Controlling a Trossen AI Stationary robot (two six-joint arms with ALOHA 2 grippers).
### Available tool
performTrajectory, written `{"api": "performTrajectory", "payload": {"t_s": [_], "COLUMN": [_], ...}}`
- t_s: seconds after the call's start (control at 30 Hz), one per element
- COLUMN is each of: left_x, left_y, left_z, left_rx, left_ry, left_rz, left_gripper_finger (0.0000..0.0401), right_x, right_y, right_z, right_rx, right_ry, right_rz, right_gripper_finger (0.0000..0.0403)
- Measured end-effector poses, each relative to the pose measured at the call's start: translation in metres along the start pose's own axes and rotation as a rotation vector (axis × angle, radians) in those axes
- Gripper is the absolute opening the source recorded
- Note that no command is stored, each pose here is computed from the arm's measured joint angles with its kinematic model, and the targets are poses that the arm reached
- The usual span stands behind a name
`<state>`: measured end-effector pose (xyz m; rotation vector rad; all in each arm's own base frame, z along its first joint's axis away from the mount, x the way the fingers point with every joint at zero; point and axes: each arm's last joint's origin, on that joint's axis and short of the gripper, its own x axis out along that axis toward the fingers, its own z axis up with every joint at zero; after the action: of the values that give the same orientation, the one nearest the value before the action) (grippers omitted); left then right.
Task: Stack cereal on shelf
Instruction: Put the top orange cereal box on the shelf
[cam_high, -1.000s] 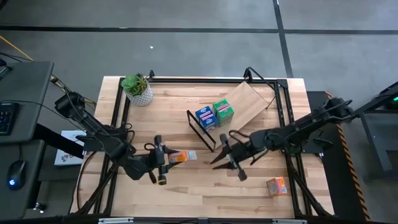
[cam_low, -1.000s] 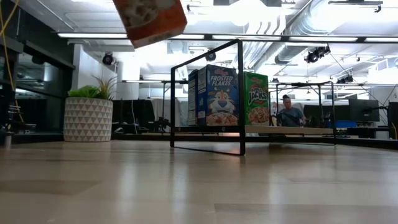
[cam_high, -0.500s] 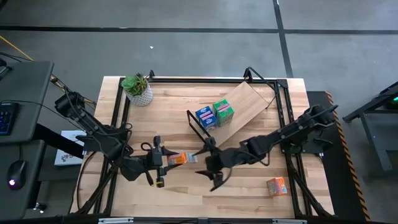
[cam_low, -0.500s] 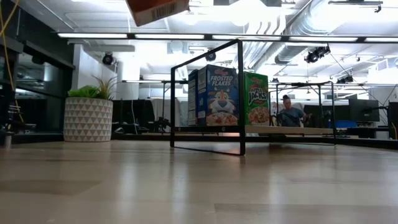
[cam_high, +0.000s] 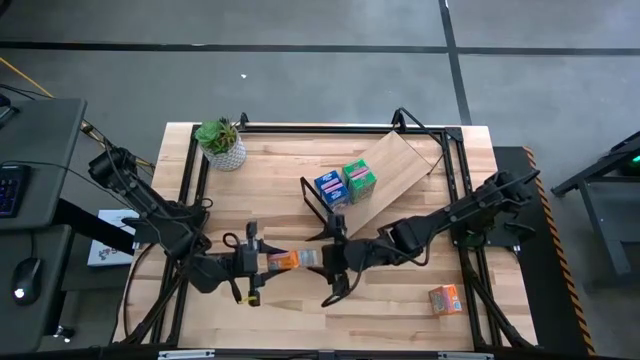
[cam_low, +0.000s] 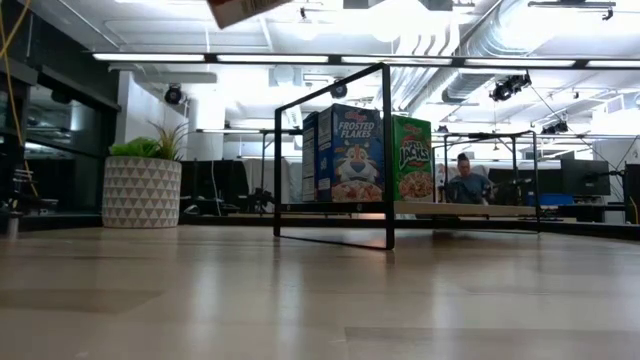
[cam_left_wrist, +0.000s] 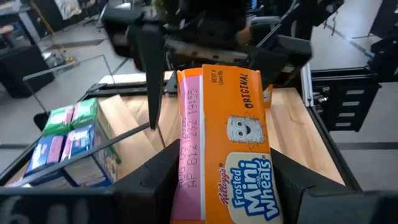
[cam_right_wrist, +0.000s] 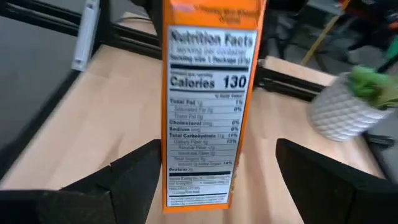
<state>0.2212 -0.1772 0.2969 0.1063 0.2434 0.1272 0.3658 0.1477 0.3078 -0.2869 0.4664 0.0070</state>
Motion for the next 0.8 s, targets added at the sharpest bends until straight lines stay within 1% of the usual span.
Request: {"api": "performTrajectory", "payload": {"t_s": [0.1, 0.17, 0.37, 0.43, 0.53, 0.63, 0.8], "left_x": [0.000, 0.000, 0.004, 0.007, 0.013, 0.019, 0.021], "left_y": [-0.001, -0.002, -0.002, -0.004, -0.007, -0.008, -0.007], "left_z": [0.003, 0.004, 0.005, 0.005, 0.005, 0.005, 0.006], "left_rx": [0.012, 0.012, 0.016, 0.020, 0.041, 0.054, 0.065], "left_ry": [-0.023, -0.034, -0.046, -0.060, -0.082, -0.100, -0.108], "left_rz": [-0.010, -0.012, -0.004, -0.001, 0.010, 0.022, 0.028], "left_gripper_finger": [0.0161, 0.0161, 0.0161, 0.0161, 0.0161, 0.0161, 0.0161], "right_x": [0.001, 0.002, 0.001, 0.001, 0.001, 0.001, 0.001], "right_y": [-0.001, -0.001, 0.000, 0.000, 0.001, 0.001, 0.001], "right_z": [0.000, 0.000, 0.000, 0.000, 0.000, 0.000, 0.000], "right_rx": [0.040, 0.045, 0.044, 0.048, 0.085, 0.089, 0.113], "right_ry": [-0.008, -0.008, -0.011, -0.012, -0.011, -0.010, -0.005], "right_rz": [0.075, 0.114, 0.122, 0.141, 0.162, 0.162, 0.159], "right_gripper_finger": [0.0307, 0.0307, 0.0307, 0.0307, 0.0307, 0.0307, 0.0307]}}
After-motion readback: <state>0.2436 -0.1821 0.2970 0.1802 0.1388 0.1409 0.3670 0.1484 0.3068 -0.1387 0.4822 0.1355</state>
